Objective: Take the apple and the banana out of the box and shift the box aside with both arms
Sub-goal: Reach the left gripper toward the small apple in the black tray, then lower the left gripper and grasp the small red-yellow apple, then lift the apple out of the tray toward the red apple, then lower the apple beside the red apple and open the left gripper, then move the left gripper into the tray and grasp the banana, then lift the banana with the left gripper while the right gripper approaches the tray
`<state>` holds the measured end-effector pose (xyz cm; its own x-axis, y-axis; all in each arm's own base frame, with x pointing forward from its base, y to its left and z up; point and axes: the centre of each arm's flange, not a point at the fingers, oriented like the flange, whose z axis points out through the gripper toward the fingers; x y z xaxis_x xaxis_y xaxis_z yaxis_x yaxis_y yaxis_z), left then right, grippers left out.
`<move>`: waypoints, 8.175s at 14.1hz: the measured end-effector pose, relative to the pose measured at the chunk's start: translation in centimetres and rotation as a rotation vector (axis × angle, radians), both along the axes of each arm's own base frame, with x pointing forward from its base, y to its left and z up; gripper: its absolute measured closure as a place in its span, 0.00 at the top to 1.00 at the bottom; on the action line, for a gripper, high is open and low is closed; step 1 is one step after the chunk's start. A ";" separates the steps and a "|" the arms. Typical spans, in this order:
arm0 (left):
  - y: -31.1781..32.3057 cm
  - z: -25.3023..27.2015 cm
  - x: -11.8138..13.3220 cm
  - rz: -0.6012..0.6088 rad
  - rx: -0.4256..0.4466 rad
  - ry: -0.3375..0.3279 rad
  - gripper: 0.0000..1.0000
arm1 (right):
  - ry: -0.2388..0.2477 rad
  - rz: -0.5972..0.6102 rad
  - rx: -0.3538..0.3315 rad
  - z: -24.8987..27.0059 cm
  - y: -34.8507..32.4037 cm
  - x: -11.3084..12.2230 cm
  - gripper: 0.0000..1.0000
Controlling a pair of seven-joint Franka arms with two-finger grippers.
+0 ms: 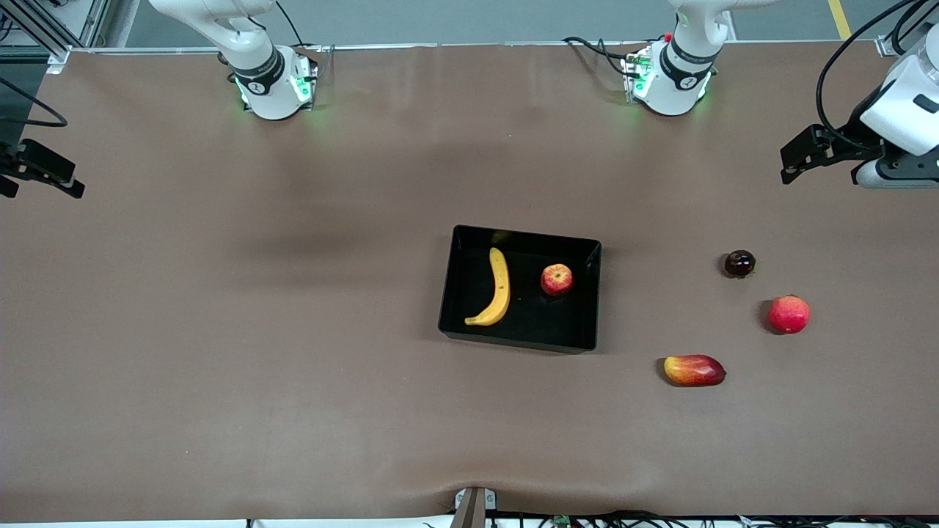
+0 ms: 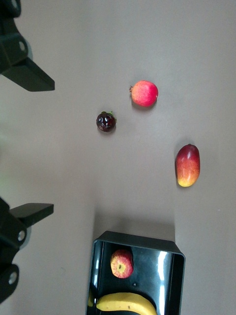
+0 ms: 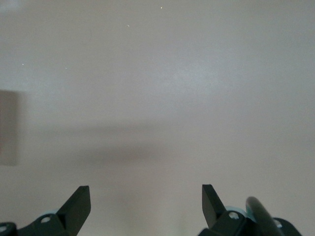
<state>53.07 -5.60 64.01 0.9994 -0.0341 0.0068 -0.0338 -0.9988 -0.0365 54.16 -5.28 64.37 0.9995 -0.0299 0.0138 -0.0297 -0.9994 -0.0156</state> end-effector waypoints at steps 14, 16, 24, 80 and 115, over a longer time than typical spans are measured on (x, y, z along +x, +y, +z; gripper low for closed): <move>-23.1 -15.9 3.3 0.061 0.007 0.032 1.00 | 0.009 -0.004 0.000 -0.5 -0.2 0.2 1.00; -28.3 -20.5 2.8 0.118 0.001 0.016 1.00 | 0.010 -0.005 0.000 -0.5 -0.2 0.3 1.00; -33.5 -37.6 1.1 0.350 0.135 -0.009 1.00 | 0.013 -0.005 0.000 -0.7 -0.3 0.3 1.00; -40.7 -33.0 -1.2 0.069 0.028 0.024 1.00 | 0.043 0.000 0.000 -2.2 0.0 1.2 1.00; -23.7 -19.8 10.0 -0.024 0.067 -0.081 0.37 | 0.187 -0.247 0.088 -19.6 19.6 9.2 1.00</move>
<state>63.11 -29.27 44.23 0.9946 -0.0607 0.0846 -0.0516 -0.9930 -0.1065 63.39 14.34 44.73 0.9469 -0.2645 -0.1829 -0.2815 -0.9568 -0.0734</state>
